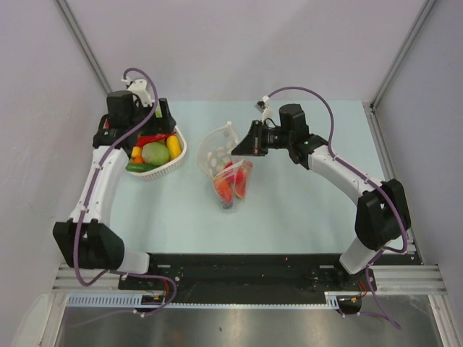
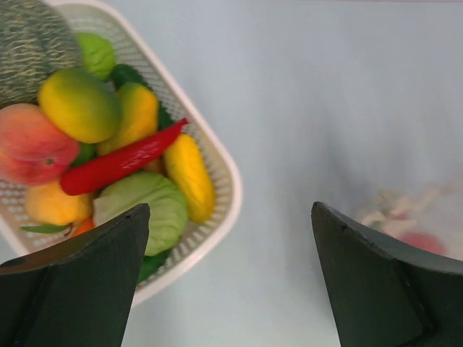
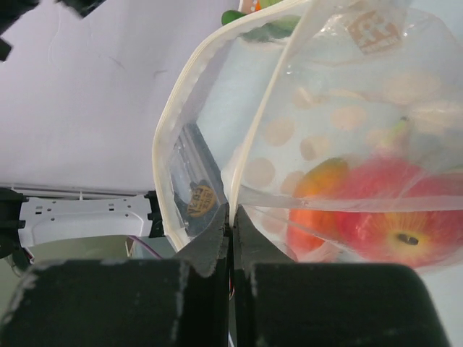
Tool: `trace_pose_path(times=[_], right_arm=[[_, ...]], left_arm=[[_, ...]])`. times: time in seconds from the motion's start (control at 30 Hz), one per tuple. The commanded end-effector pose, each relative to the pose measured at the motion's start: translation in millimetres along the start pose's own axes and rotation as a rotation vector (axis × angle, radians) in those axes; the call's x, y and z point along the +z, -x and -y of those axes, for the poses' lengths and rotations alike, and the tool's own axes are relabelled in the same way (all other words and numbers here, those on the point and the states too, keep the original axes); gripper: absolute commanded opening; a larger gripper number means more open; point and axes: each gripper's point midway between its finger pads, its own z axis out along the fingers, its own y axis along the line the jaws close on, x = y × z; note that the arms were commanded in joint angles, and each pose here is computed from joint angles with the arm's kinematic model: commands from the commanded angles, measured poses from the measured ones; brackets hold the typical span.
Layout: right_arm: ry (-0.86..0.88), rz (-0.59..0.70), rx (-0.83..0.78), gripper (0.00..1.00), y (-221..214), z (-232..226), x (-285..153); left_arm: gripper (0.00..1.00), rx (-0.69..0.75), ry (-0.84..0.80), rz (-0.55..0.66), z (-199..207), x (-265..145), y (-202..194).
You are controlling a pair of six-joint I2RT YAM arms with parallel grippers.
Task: Place the food in the zip-top bag and seal the zipper
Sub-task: Place the fake fruit in the zipper food storage bag, then pick up the fake fruit from the bin.
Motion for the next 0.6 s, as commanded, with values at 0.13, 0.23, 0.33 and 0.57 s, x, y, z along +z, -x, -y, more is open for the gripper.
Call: trace_pose_path(times=[0.13,0.23,0.33,0.57], right_arm=[[0.054,0.052,-0.064,0.0,19.2,-19.6,-8.1],[0.051,0.053,-0.064,0.0,19.8,-17.4,-8.0],[0.047,0.057,-0.065,0.0,21.7,-15.7,-8.8],[0.039,0.057,-0.054,0.0,23.1,-9.4,-7.6]], left_arm=[[0.91,-0.016,0.282,0.069,-100.2,52.9,23.5],[0.89,-0.032,0.346,0.072,-119.0,74.8,31.5],[0.89,-0.045,0.398,0.075,-136.8,91.0,35.3],[0.88,-0.037,0.448,0.032,-157.9,125.2,27.9]])
